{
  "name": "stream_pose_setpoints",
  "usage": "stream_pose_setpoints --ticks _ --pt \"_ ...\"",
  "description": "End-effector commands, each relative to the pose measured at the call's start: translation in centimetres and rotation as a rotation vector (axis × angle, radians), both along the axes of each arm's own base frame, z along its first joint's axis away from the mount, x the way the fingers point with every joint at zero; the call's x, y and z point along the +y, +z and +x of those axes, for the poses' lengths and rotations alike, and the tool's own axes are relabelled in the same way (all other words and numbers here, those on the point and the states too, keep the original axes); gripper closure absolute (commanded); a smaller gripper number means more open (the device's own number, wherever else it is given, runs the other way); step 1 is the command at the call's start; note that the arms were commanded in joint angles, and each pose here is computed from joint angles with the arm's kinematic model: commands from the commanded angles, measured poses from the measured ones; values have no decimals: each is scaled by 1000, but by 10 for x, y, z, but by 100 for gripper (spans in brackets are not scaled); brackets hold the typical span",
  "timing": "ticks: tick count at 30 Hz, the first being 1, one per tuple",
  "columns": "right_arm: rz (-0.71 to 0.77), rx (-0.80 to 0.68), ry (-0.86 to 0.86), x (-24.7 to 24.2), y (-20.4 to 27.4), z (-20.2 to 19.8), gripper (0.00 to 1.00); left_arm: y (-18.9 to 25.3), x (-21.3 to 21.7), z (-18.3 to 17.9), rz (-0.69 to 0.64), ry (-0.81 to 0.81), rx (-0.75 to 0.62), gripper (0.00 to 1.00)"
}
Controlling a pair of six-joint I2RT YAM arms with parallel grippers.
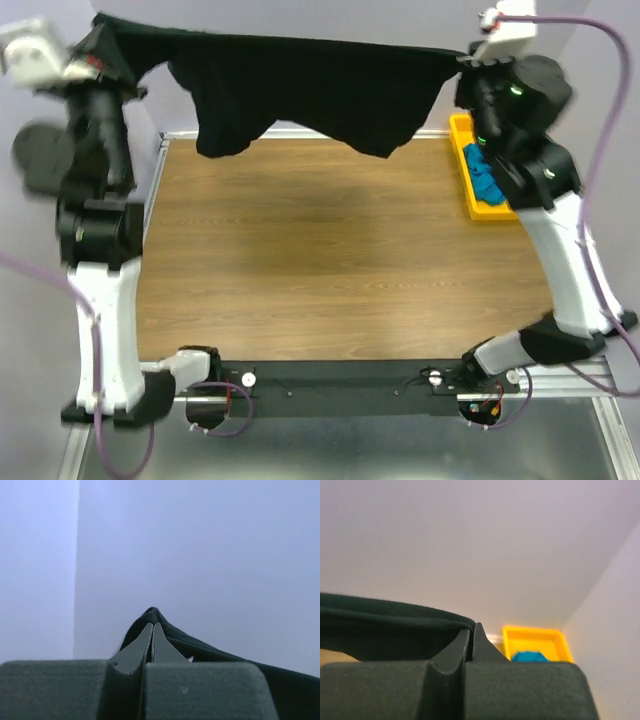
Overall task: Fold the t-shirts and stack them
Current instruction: Flatten the tshirt out
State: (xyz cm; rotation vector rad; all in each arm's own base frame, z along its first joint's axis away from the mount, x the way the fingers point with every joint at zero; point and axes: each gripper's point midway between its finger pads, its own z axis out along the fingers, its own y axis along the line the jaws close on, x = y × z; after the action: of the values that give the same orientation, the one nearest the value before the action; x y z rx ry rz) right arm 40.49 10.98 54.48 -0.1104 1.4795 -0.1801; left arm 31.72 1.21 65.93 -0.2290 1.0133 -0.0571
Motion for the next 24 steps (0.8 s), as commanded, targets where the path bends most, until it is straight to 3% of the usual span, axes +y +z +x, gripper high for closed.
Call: stream_pose_setpoints --ticks 1,7,12,14,18,21,23,24 --pt "-48 -79 64 -27 24 -54 100 32 49 -103 -37 244 -193 100" --pt "-57 -156 188 -33 37 -111 99 48 62 -192 11 343 -304 100" --pt "-61 -155 203 -35 33 -121 99 53 65 -201 79 399 -294 100" --pt "-73 -112 205 -31 18 -113 99 49 58 -175 131 381 -249 100" --pt "-111 28 151 -26 -32 -80 99 12 32 -88 236 250 -93 100" --pt "-189 185 101 -20 -96 -47 99 -72 10 18 299 121 140 100" --pt "-250 301 61 -16 -143 -24 99 -117 2 60 319 68 247 100" --pt "-304 379 22 -21 -177 -16 99 -165 -6 98 335 22 359 100"
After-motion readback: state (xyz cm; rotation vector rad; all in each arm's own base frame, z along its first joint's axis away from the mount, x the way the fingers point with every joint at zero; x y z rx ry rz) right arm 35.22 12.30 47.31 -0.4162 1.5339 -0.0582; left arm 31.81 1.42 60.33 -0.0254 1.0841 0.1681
